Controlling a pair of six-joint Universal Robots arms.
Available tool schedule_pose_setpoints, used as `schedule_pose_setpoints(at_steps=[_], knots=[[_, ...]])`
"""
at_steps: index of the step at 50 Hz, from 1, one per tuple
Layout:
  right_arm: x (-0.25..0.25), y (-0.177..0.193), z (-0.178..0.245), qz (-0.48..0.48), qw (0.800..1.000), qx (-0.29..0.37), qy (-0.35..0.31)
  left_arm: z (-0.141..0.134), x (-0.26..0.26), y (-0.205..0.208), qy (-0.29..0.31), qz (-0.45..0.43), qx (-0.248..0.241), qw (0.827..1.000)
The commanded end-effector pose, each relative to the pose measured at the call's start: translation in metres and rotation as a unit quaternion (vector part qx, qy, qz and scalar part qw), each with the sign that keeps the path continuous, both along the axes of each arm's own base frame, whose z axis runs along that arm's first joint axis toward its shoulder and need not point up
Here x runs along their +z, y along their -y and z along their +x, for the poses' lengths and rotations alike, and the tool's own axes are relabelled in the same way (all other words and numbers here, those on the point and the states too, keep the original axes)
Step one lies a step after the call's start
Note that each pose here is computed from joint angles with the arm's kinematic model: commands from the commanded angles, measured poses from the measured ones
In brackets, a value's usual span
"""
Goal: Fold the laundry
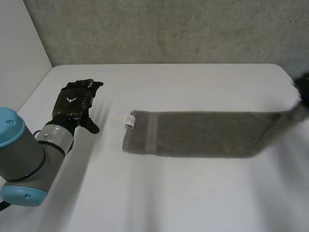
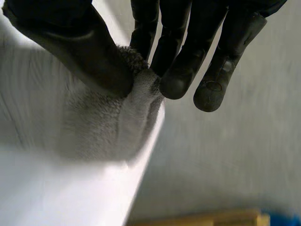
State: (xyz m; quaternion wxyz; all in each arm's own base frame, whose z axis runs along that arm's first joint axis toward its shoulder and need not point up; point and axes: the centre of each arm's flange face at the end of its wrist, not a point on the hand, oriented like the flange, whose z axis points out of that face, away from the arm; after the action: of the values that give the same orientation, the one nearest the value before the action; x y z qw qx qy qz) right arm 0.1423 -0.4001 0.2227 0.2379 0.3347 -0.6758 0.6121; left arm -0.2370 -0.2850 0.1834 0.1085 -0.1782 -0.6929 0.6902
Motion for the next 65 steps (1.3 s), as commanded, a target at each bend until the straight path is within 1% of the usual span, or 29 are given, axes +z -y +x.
schedule_pose_setpoints(at_steps=[1, 2, 3, 4, 6, 7, 9, 12, 14, 18, 23, 25, 26, 28, 31, 33, 34, 36, 39, 41, 44, 50, 52, 55, 59, 61, 63, 64, 65], knots=[[0.03, -0.084, 0.174, -0.048, 0.974, 0.219, 0.045, 0.0, -0.001, 0.0, 0.0, 0.001, 0.001, 1.0], [0.03, -0.085, 0.174, -0.048, 0.973, 0.219, 0.045, 0.0, -0.001, 0.0, 0.0, 0.001, 0.001, 1.0], [0.022, -0.107, 0.206, -0.044, 0.964, 0.26, 0.046, 0.0, -0.001, 0.0, 0.0, 0.001, 0.001, 1.0], [0.022, -0.108, 0.207, -0.044, 0.963, 0.26, 0.046, 0.0, -0.001, 0.0, 0.0, 0.001, 0.001, 1.0], [0.001, -0.149, 0.259, -0.031, 0.943, 0.329, 0.043, 0.0, 0.0, 0.0, -0.001, 0.0, 0.001, 1.0], [0.001, -0.149, 0.259, -0.031, 0.943, 0.33, 0.043, 0.0, 0.0, 0.0, -0.001, 0.001, 0.001, 1.0], [-0.031, -0.174, 0.29, -0.008, 0.929, 0.368, 0.03, 0.0, 0.0, 0.0, -0.001, 0.0, 0.001, 1.0], [-0.047, -0.184, 0.299, 0.003, 0.924, 0.381, 0.019, 0.001, 0.0, 0.0, -0.001, 0.001, 0.002, 1.0], [-0.07, -0.195, 0.308, 0.018, 0.918, 0.397, -0.008, 0.001, 0.0, 0.0, -0.001, 0.001, 0.002, 1.0], [-0.078, -0.199, 0.307, 0.027, 0.917, 0.396, -0.025, 0.0, -0.001, 0.0, 0.0, 0.0, 0.001, 1.0], [-0.058, -0.195, 0.298, 0.026, 0.926, 0.376, -0.003, 0.0, -0.002, 0.0, -0.001, -0.002, 0.001, 1.0], [-0.028, -0.187, 0.277, 0.032, 0.936, 0.347, 0.056, -0.001, -0.002, 0.0, -0.001, -0.003, 0.0, 1.0], [-0.028, -0.187, 0.277, 0.033, 0.936, 0.347, 0.056, -0.001, -0.002, 0.0, -0.001, -0.003, -0.001, 1.0], [-0.009, -0.168, 0.244, 0.053, 0.945, 0.3, 0.121, -0.002, -0.001, 0.0, -0.001, -0.004, -0.002, 1.0], [-0.006, -0.158, 0.227, 0.067, 0.948, 0.275, 0.146, -0.004, -0.001, -0.002, -0.002, -0.005, -0.006, 1.0], [-0.016, -0.148, 0.194, 0.107, 0.953, 0.232, 0.165, -0.005, -0.001, -0.002, -0.002, -0.005, -0.007, 1.0], [-0.016, -0.148, 0.194, 0.107, 0.953, 0.232, 0.165, -0.005, -0.001, -0.003, -0.002, -0.005, -0.008, 1.0], [-0.039, -0.14, 0.158, 0.148, 0.957, 0.194, 0.159, -0.006, -0.001, -0.003, -0.002, -0.005, -0.009, 1.0], [-0.05, -0.134, 0.14, 0.168, 0.957, 0.177, 0.158, -0.008, -0.001, -0.005, -0.002, -0.005, -0.013, 1.0], [-0.071, -0.129, 0.119, 0.208, 0.95, 0.166, 0.165, -0.009, -0.002, -0.006, -0.001, -0.004, -0.015, 1.0], [-0.091, -0.128, 0.111, 0.242, 0.939, 0.173, 0.173, -0.01, -0.003, -0.006, -0.001, -0.003, -0.016, 1.0], [-0.105, -0.119, 0.111, 0.25, 0.936, 0.169, 0.182, -0.015, -0.004, -0.011, 0.0, -0.002, -0.025, 1.0], [-0.095, -0.103, 0.109, 0.214, 0.945, 0.155, 0.193, -0.015, -0.003, -0.011, -0.001, -0.003, -0.025, 1.0], [-0.087, -0.096, 0.109, 0.195, 0.948, 0.145, 0.205, -0.014, -0.003, -0.013, -0.001, -0.003, -0.023, 1.0], [-0.046, -0.08, 0.115, 0.122, 0.958, 0.145, 0.214, -0.013, -0.002, -0.013, -0.001, -0.003, -0.022, 1.0], [-0.034, -0.079, 0.123, 0.105, 0.958, 0.159, 0.215, -0.013, -0.001, -0.013, -0.001, -0.004, -0.022, 1.0], [-0.019, -0.102, 0.168, 0.09, 0.945, 0.236, 0.207, -0.013, -0.002, -0.013, -0.001, -0.003, -0.022, 1.0], [-0.018, -0.102, 0.168, 0.09, 0.945, 0.237, 0.207, -0.013, -0.002, -0.014, -0.001, -0.003, -0.022, 1.0], [-0.016, -0.119, 0.197, 0.084, 0.935, 0.284, 0.195, -0.013, -0.002, -0.014, -0.001, -0.003, -0.022, 1.0]])
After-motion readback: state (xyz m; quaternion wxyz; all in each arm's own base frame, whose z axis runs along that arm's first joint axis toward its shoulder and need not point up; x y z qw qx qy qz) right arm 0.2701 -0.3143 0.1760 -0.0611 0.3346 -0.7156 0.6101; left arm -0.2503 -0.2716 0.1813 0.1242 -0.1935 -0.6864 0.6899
